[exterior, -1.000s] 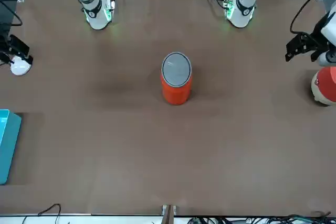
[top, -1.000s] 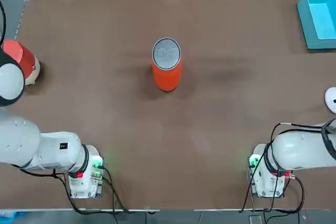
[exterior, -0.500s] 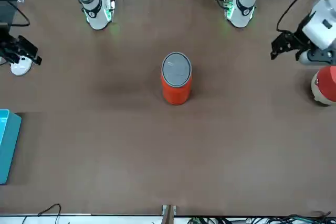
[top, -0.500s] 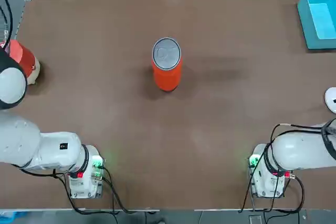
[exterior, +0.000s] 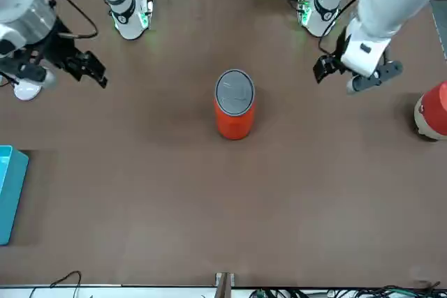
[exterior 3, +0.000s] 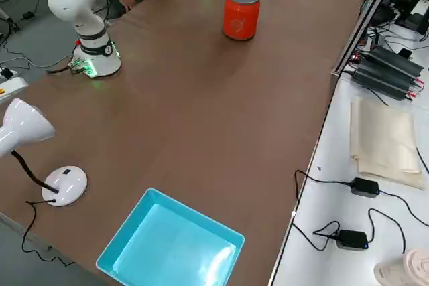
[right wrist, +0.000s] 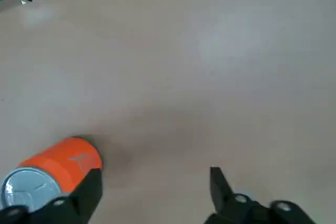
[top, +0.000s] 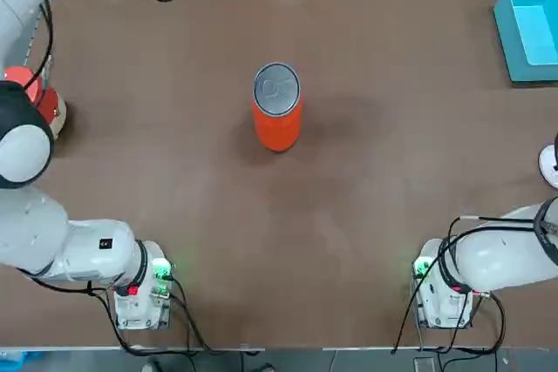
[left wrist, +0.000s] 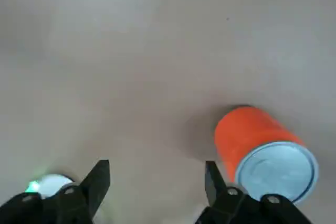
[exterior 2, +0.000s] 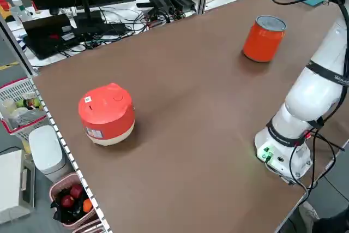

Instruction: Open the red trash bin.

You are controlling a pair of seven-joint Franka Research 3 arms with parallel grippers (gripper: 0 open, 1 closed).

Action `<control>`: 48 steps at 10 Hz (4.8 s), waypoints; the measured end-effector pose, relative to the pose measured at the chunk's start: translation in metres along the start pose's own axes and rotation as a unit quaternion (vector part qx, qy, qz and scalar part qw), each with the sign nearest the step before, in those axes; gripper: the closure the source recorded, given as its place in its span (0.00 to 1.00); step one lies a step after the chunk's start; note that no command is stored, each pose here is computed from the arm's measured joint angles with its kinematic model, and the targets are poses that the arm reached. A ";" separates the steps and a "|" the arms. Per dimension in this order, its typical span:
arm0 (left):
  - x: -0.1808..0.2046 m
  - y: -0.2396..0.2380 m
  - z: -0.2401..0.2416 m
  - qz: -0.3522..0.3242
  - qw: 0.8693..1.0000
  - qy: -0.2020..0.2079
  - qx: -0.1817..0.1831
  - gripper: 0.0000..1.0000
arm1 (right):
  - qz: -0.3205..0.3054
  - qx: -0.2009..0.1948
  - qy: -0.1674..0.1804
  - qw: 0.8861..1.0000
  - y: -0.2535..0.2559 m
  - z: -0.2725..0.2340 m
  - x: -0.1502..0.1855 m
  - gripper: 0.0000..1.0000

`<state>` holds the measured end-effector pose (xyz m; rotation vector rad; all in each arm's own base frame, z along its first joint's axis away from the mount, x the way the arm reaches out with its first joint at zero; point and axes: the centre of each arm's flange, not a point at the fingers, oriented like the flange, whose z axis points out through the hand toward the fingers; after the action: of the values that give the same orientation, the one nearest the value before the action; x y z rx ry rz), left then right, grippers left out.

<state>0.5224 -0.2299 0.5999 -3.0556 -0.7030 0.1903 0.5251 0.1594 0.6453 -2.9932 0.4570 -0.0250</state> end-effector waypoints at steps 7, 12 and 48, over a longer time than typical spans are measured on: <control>-0.037 0.074 0.105 -0.271 0.961 -0.034 0.044 0.99 | 0.012 -0.005 -0.016 1.000 -0.088 0.032 -0.072 0.72; -0.046 0.124 0.156 -0.427 0.903 -0.034 -0.021 0.99 | -0.010 -0.027 -0.037 0.999 -0.165 0.112 -0.161 0.93; -0.107 0.124 0.223 -0.459 0.888 -0.020 -0.022 0.99 | 0.072 -0.014 0.023 0.997 -0.235 0.168 -0.109 0.96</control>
<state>0.4545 -0.3935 0.3877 -2.3848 -2.0289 0.2152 0.4964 0.4335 0.5055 -2.9840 0.6836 -0.0746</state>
